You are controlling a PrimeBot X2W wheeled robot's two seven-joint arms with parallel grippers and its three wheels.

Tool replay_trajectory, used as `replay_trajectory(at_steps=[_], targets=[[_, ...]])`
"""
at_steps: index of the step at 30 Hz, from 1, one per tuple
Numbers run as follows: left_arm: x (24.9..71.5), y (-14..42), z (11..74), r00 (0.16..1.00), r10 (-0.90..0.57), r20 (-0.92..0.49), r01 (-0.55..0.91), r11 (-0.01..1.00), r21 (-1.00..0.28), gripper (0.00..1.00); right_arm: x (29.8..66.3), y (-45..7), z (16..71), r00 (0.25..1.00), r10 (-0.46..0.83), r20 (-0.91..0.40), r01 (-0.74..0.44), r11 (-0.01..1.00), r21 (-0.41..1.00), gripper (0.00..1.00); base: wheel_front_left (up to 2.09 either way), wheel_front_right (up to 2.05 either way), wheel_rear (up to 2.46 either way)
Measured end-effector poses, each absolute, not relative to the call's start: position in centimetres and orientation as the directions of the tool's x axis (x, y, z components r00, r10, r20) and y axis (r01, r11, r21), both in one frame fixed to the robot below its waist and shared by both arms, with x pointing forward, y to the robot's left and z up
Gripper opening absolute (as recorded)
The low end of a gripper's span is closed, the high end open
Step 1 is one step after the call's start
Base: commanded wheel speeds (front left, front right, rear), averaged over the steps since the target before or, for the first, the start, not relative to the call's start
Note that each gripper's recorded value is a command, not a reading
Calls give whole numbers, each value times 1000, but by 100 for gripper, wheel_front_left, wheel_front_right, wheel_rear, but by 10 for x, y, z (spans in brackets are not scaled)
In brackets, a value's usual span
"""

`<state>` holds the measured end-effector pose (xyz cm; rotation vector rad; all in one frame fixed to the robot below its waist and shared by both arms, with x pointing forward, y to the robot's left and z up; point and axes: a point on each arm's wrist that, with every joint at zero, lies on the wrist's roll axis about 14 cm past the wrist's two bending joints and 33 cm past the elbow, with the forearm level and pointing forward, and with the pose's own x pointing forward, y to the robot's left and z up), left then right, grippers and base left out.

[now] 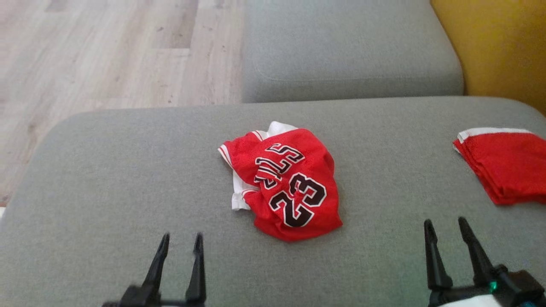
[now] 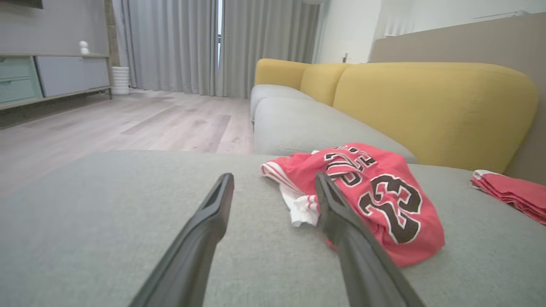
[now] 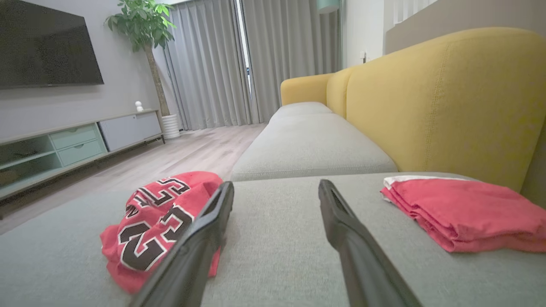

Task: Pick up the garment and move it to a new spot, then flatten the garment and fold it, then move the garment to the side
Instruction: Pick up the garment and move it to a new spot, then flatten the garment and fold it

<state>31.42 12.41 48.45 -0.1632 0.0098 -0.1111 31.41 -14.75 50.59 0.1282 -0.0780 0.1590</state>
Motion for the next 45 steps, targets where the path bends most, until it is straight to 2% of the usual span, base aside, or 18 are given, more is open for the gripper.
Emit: replay_trajectory(at_steps=[7, 19, 37, 45], targets=[[273, 140, 471, 999, -41, -28, 37, 987, -158, 100, 307, -143, 503, 982, 169, 82, -179, 975, 134, 100, 0, 0, 0], [274, 148, 484, 999, -23, 24, 26, 993, -112, 100, 305, -141, 498, 982, 177, 65, -184, 974, 133, 100, 0, 0, 0], [271, 155, 484, 1000, -8, 28, 11, 994, -105, 100, 306, -137, 500, 979, 191, 72, -199, 971, 130, 100, 0, 0, 0], [271, 153, 472, 1000, -17, -12, 16, 994, -110, 100, 304, -137, 493, 981, 190, 46, -194, 972, 135, 100, 0, 0, 0]])
